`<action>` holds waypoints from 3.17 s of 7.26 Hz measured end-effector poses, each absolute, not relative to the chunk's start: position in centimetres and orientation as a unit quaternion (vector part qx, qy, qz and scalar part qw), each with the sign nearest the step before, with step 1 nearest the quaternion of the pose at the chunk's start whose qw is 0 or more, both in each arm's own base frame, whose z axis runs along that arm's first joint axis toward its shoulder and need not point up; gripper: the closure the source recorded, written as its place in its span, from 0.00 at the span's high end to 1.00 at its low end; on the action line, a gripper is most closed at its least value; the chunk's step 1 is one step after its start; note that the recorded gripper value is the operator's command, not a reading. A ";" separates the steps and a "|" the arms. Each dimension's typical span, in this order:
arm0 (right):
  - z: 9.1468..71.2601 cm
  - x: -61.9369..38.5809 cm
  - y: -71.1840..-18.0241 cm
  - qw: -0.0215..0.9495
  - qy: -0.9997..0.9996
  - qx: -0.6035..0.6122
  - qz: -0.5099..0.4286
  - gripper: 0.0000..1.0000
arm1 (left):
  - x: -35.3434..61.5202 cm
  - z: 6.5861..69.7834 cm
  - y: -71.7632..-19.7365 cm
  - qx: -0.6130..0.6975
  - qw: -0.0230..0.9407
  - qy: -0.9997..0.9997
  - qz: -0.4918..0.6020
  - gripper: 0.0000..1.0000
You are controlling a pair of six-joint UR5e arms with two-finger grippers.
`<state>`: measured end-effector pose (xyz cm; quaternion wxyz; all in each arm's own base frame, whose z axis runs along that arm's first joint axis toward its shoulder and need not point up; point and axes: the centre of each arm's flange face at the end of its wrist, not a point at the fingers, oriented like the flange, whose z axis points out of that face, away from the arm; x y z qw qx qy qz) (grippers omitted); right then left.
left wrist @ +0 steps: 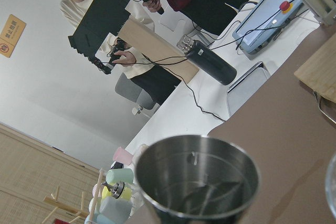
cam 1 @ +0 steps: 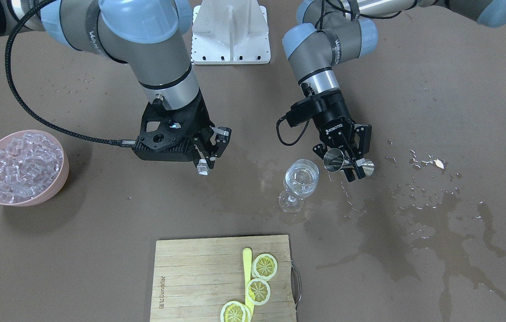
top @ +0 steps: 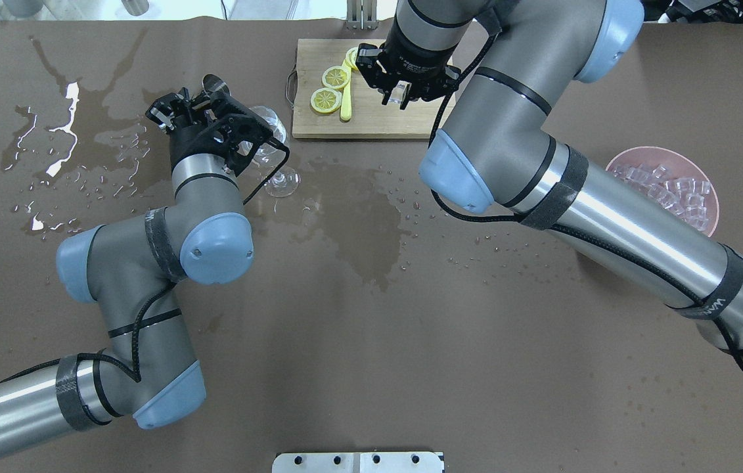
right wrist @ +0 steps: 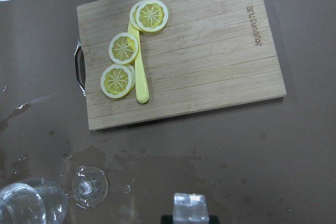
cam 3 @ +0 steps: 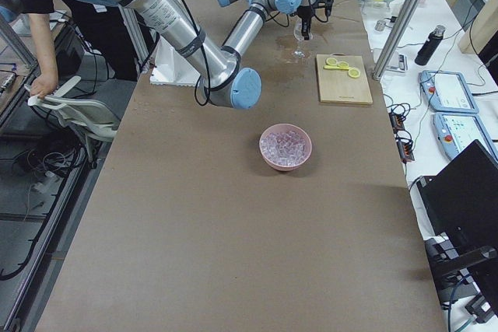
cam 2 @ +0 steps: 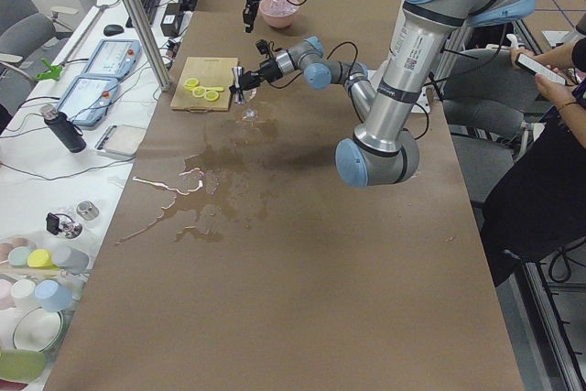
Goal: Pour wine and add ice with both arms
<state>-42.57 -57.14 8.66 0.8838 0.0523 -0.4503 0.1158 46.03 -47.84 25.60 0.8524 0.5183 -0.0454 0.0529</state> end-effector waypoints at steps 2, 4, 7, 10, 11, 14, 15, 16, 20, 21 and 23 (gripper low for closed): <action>8.3 -42.6 -57.1 0.883 -0.452 0.052 0.118 0.00 | 46.9 25.5 -47.6 0.516 0.853 -0.057 0.061 0.15; 7.9 -42.7 -57.1 0.882 -0.454 0.052 0.118 0.00 | 47.1 25.2 -47.7 0.510 0.854 -0.069 0.069 0.14; 7.8 -42.7 -57.2 0.881 -0.454 0.051 0.120 0.00 | 47.4 24.3 -47.8 0.505 0.853 -0.087 0.094 0.14; 7.5 -42.9 -57.3 0.881 -0.454 0.051 0.120 0.00 | 47.4 24.3 -47.8 0.492 0.855 -0.112 0.121 0.14; 7.4 -42.9 -57.3 0.881 -0.454 0.051 0.121 0.00 | 47.5 24.2 -47.8 0.491 0.855 -0.115 0.124 0.12; 7.4 -42.9 -57.3 0.881 -0.454 0.051 0.121 0.00 | 47.5 24.3 -47.9 0.479 0.855 -0.135 0.142 0.12; 7.4 -42.9 -57.3 0.881 -0.454 0.051 0.121 0.00 | 47.6 24.1 -47.9 0.475 0.856 -0.141 0.148 0.12; 7.4 -42.9 -57.3 0.881 -0.454 0.051 0.121 0.00 | 47.7 23.8 -48.0 0.473 0.855 -0.145 0.153 0.11; 7.3 -42.8 -57.3 0.881 -0.455 0.052 0.121 0.00 | 47.7 23.8 -48.1 0.471 0.854 -0.152 0.163 0.11; 7.3 -42.8 -57.4 0.881 -0.455 0.052 0.121 0.00 | 47.7 23.8 -48.1 0.469 0.853 -0.155 0.168 0.11; 7.3 -42.8 -57.4 0.881 -0.455 0.052 0.121 0.00 | 47.5 23.6 -48.1 0.471 0.849 -0.165 0.173 0.11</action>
